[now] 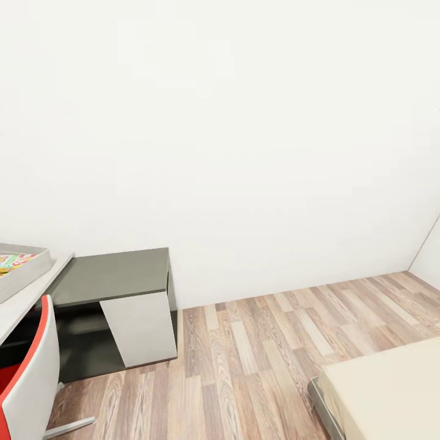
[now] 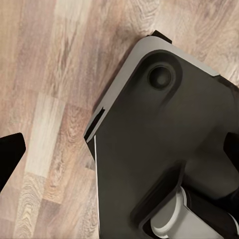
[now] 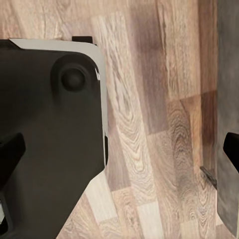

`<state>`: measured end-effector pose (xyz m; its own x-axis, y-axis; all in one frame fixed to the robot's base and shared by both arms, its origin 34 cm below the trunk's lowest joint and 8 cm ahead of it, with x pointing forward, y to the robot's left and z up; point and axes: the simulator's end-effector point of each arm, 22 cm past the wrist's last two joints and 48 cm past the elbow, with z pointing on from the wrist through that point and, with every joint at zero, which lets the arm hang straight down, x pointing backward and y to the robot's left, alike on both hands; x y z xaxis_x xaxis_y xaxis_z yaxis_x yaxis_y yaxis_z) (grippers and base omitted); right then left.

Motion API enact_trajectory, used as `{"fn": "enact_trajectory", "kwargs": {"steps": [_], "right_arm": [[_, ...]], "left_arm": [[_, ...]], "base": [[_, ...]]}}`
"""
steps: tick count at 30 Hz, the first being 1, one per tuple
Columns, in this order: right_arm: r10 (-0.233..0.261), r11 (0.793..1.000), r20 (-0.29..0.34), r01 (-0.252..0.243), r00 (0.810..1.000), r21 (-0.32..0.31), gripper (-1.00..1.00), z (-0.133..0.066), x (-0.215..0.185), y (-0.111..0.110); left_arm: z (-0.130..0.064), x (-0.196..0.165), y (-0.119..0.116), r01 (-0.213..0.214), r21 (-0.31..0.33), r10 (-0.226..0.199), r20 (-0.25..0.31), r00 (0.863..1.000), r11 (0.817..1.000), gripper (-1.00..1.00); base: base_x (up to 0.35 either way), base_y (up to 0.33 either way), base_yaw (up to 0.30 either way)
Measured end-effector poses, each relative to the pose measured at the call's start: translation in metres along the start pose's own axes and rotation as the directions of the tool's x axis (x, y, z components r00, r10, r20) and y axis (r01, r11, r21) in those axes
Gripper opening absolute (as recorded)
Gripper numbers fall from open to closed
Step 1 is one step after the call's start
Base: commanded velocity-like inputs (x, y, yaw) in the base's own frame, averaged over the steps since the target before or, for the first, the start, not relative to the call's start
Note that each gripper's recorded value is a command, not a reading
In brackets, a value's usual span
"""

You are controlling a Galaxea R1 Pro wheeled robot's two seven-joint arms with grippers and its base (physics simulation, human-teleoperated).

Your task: Put all the toys in the child's room - the three board games (two on the bed and one on the table), the two jigsaw puzzles on the table, and the tennis ball on the table - inside the toy box on the table in the child's room.

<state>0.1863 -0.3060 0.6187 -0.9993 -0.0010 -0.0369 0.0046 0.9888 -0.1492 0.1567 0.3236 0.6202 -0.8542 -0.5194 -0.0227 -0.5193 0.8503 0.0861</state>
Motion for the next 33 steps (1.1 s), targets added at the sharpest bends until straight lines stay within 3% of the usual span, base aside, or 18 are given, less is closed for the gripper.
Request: {"fn": "enact_trajectory", "kwargs": {"steps": [33], "right_arm": [[0.016,0.999,0.006,-0.016,1.000,-0.043,1.00,-0.003,-0.004,0.031]], "left_arm": [[0.000,0.000,0.000,0.000,0.000,0.000,0.000,1.000,1.000,1.00]], "base": [[0.000,0.000,0.000]]}}
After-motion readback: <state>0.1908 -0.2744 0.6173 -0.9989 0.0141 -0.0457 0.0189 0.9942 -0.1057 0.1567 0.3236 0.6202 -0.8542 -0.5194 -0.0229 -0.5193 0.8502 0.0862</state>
